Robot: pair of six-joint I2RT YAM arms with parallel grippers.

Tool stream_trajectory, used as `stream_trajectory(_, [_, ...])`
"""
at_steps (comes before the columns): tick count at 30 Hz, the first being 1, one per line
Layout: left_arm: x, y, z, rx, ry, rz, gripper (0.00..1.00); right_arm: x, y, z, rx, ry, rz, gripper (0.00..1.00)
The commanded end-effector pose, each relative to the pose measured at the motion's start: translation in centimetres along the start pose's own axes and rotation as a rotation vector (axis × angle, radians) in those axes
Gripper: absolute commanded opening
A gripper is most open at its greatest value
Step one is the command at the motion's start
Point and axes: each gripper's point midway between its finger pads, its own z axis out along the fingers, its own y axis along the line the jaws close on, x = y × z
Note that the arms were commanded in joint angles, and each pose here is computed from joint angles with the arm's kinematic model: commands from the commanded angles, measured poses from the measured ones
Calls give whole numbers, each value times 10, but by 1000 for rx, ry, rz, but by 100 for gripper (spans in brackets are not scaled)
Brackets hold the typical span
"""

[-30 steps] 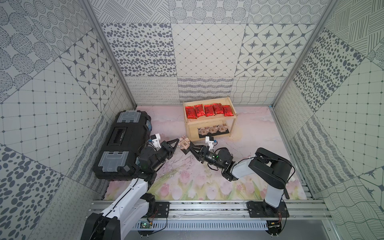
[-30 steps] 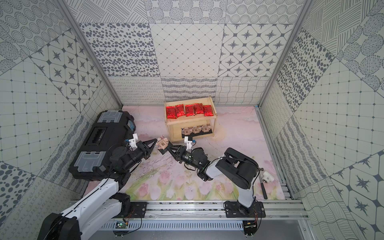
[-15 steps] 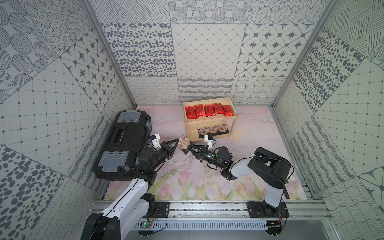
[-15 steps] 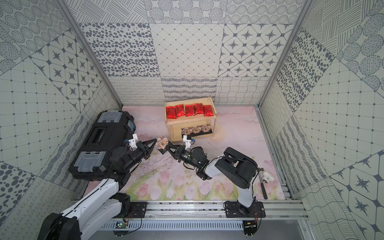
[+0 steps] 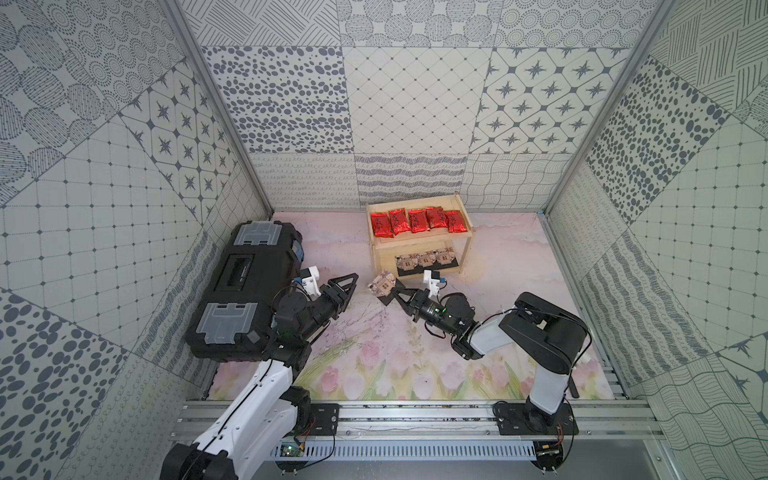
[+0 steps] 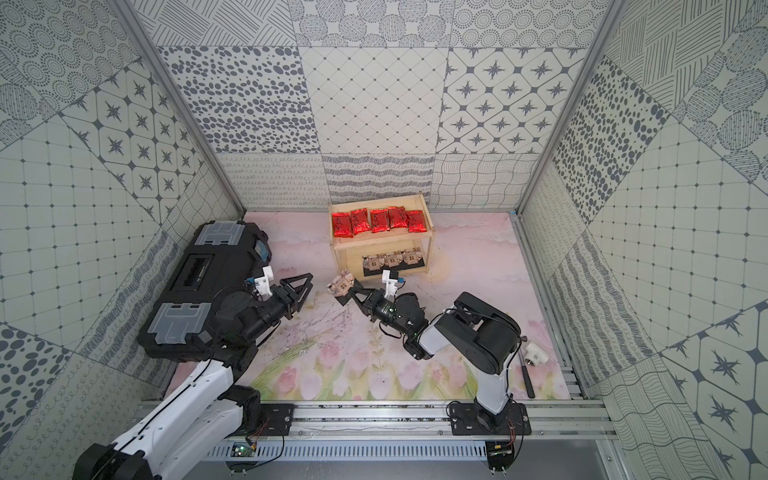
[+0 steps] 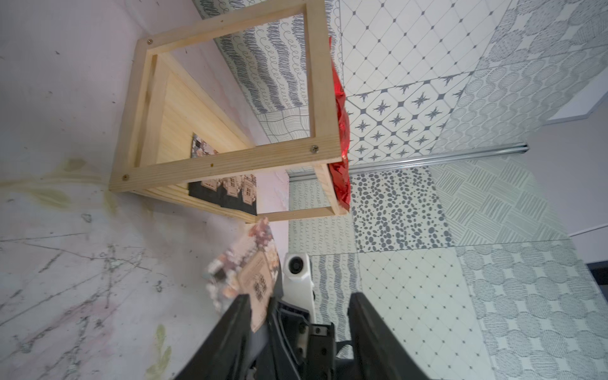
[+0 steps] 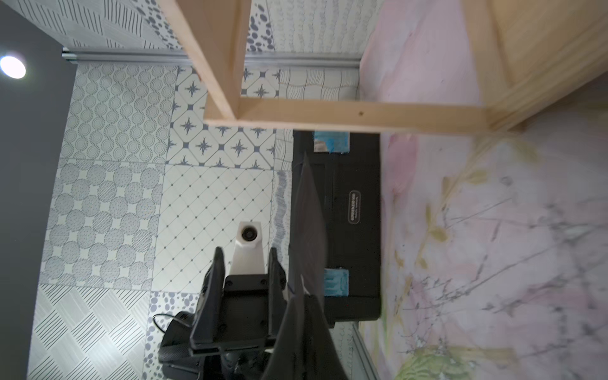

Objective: Place the tea bags on the shelf by color
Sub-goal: Place the tea bag on the shelf.

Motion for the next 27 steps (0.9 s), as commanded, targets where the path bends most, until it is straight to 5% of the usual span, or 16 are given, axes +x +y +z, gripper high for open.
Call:
stream_trajectory(1, [9,23,-7,-180,66,115,67,-39,5,-13,-7,-142,-93,0])
stream_trajectory(8, [15,29,-4,-219,135,178,67,-77,1,11,44,-273,-151,0])
stream_trajectory(27, [12,30,-13,-271,121,233,65,-76,-25,67,105,-425,-209,0])
